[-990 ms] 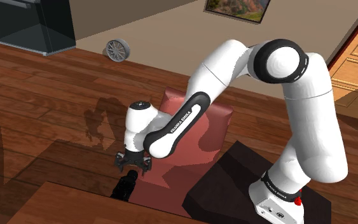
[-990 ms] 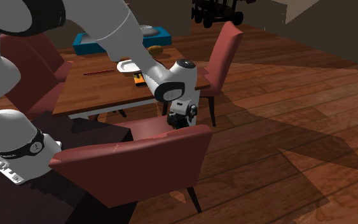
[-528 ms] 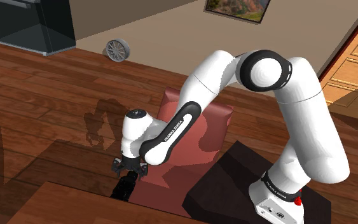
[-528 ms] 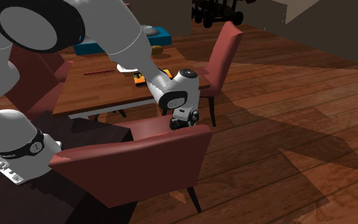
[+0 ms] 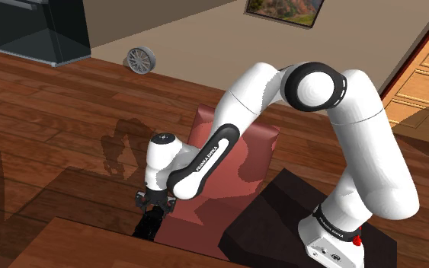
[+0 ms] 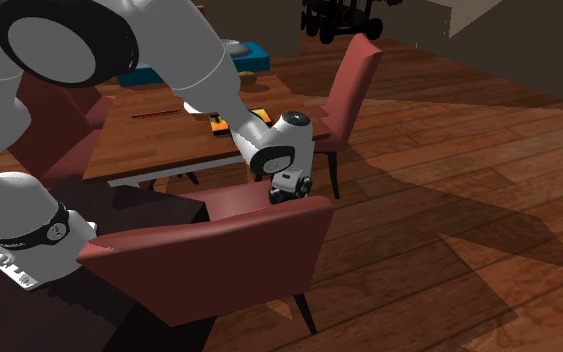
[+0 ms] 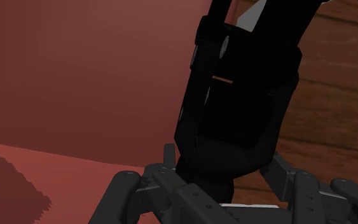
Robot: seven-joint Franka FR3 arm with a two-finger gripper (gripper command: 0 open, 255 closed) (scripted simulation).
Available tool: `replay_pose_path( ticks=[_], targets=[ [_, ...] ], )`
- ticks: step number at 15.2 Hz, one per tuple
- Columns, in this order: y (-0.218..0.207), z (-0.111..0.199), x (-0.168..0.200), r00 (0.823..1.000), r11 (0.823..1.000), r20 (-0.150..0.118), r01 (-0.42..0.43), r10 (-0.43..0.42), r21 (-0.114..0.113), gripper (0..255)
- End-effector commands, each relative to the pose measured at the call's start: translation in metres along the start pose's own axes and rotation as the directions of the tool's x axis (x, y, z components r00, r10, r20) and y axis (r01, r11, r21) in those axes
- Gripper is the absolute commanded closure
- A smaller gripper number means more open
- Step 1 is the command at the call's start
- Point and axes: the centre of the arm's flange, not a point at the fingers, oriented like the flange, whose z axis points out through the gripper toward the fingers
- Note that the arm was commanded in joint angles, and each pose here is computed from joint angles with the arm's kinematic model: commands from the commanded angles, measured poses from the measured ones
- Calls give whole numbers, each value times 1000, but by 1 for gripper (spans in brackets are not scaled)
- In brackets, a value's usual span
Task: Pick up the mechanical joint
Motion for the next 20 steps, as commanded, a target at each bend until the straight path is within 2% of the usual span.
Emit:
replay_pose_path(
  ticks=[1,5,20],
  targets=[
    [0,1,0,1000,1000,1,1,-1,-1,255],
    [0,0,0,1000,1000,1,1,-1,-1,255],
    [-2,-78,-9,1000,1000,1,1,-1,-1,255]
  ],
)
